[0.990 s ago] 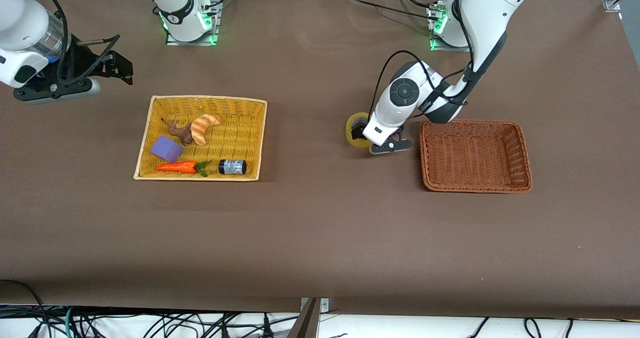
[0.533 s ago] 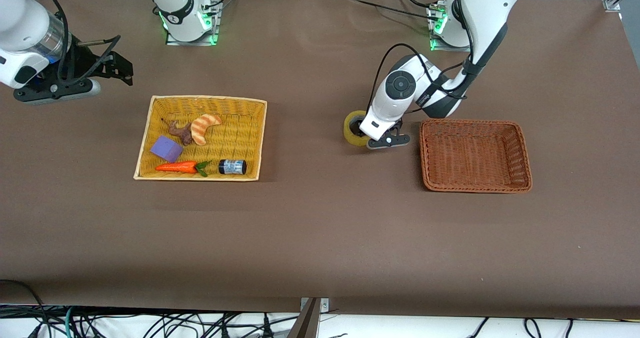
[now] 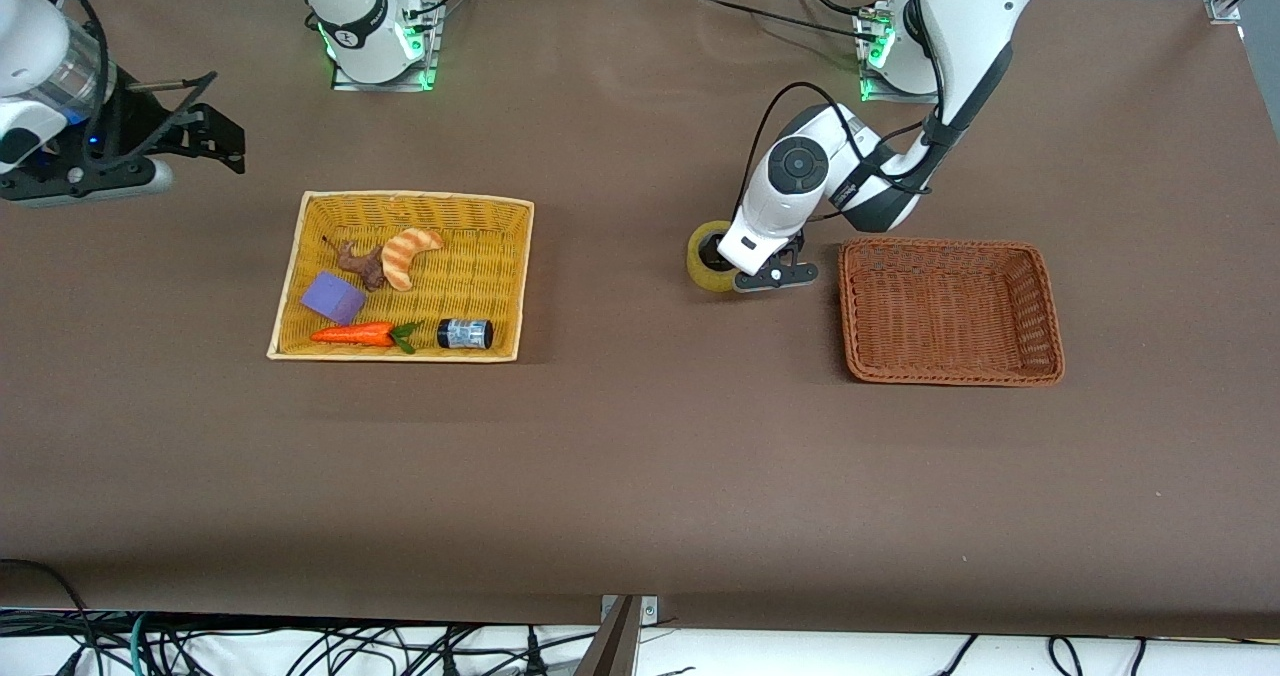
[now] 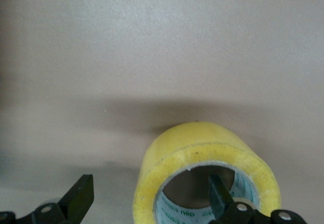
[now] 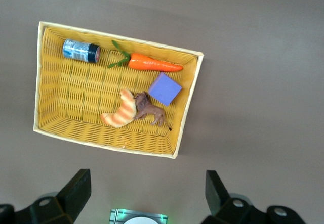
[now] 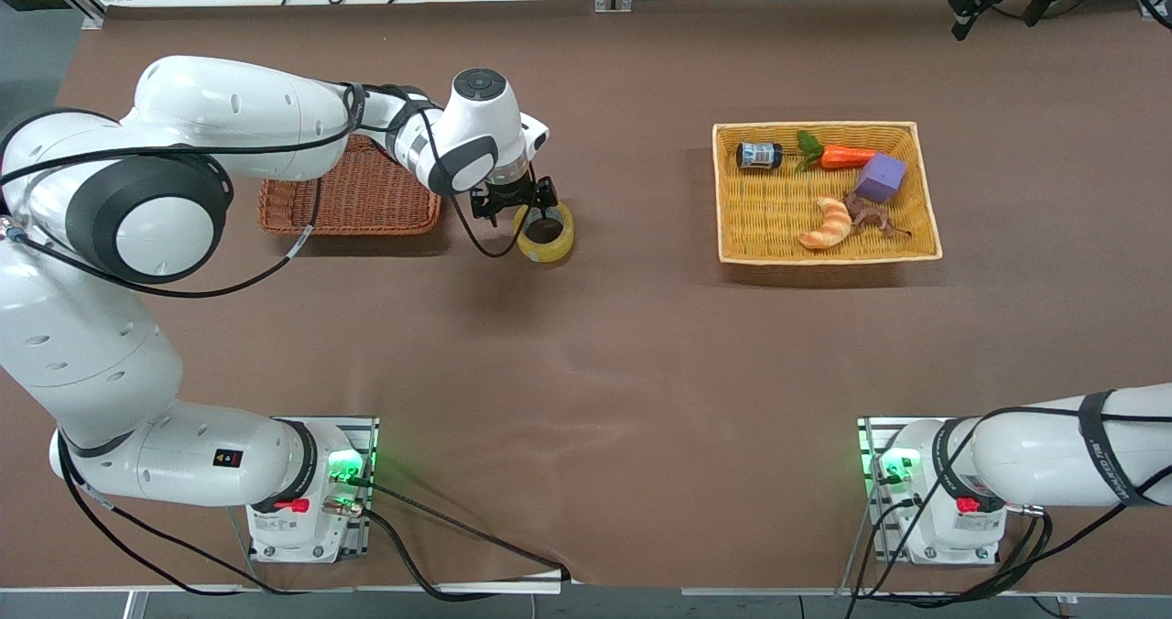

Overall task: Transfer tape with both arms
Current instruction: 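Grasp the tape roll with the left gripper while the right gripper withdraws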

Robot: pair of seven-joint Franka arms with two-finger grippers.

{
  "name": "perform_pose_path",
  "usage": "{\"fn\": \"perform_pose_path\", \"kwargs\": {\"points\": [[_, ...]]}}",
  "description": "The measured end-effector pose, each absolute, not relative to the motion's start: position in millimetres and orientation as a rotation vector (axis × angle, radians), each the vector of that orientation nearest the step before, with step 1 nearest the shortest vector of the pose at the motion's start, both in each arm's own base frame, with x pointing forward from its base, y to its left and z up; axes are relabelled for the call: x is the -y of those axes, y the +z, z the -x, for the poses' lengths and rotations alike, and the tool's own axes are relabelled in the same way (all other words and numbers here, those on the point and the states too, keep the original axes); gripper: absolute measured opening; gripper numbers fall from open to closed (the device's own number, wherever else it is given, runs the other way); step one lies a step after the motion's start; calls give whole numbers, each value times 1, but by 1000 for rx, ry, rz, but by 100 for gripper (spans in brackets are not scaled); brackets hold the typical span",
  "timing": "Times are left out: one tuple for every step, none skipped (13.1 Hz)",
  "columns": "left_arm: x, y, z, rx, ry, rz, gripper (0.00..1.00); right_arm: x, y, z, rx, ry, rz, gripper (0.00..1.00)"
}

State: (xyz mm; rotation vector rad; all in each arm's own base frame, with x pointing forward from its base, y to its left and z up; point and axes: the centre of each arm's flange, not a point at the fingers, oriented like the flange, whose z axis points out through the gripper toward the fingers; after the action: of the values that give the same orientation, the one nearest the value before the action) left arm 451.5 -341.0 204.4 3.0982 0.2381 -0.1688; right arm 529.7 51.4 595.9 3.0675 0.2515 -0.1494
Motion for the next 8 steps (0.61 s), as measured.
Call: {"fn": "perform_pose_path", "kwargs": {"points": [[343,204,-448,-228,-176,-3100,100,-48,598,-530,-242,-144,-3069,100],[344,202,-444,-220,-183,-3102,100,-48,599,-530,-241,-142,-3069,100],[344,200,-441,-213,-186,-3105,100,-48,599,-530,-242,-140,-3069,100],[343,198,-440,-206,-186,-3108,100,-49,599,-530,-243,-140,-3069,100],[343,197,-439,-200,-182,-3107,100,-49,599,-530,-243,-139,-3069,100],[343,195,-438,-198,-178,-3104,99,-49,599,-530,-243,-139,-3069,100],[343,194,-438,-199,-177,-3101,94,-49,599,-530,-243,-139,-3069,100],[342,192,-438,-195,-173,-3102,85,-49,599,-530,-244,-139,-3069,100]]}}
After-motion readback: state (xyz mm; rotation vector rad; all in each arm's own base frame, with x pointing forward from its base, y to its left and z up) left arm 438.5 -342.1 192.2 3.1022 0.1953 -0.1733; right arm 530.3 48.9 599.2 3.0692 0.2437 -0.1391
